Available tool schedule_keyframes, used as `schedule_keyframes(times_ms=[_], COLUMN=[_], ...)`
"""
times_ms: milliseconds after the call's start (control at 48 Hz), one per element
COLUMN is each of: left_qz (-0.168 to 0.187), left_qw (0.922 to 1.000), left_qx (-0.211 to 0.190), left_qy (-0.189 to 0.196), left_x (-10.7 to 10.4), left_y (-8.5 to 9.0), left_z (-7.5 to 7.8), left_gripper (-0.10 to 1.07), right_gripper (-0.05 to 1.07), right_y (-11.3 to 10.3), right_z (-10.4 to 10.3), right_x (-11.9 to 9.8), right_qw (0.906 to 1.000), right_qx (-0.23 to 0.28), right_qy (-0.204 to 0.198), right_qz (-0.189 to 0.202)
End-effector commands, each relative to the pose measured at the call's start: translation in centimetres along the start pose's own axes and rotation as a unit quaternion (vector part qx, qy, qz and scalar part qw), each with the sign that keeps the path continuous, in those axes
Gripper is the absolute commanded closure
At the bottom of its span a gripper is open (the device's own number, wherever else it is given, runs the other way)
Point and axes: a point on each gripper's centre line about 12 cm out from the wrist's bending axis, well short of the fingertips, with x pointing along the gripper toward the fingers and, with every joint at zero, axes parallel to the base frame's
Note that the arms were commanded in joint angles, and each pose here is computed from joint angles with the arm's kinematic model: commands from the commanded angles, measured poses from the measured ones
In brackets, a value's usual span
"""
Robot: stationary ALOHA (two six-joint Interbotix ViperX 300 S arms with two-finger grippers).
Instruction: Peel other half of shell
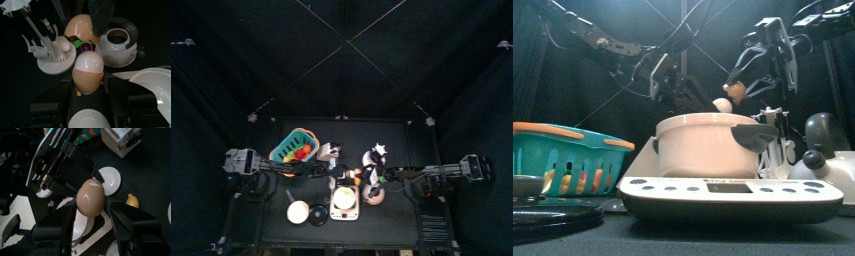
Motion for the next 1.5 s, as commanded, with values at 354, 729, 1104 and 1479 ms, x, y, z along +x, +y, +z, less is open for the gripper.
schedule_keyframes(times_ms=[354, 729, 1104, 1479], left_qz=[0.006, 0.005, 0.002, 0.001], left_qw=[0.9998, 0.9998, 0.9998, 0.9999], left_qx=[-0.002, -0.003, -0.004, -0.003], left_qy=[-0.020, -0.021, -0.018, -0.016], left_x=[-0.9, -2.6, -2.9, -2.9], left_y=[0.4, 0.3, -0.2, -0.2], left_z=[1.3, 0.7, 0.3, 0.2], left_gripper=[0.25, 0.25, 0.25, 0.25], right_gripper=[0.39, 0.39, 0.39, 0.39], right_y=[1.1, 0.4, 1.1, 1.8], right_z=[-1.8, -5.4, -6.8, -13.3], right_x=[-2.4, -3.0, -5.4, -7.9], right_qw=[0.9990, 0.9969, 0.9939, 0.9753], right_qx=[-0.004, 0.012, 0.018, -0.040], right_qy=[0.012, 0.064, 0.082, 0.189], right_qz=[0.043, 0.044, 0.071, 0.107])
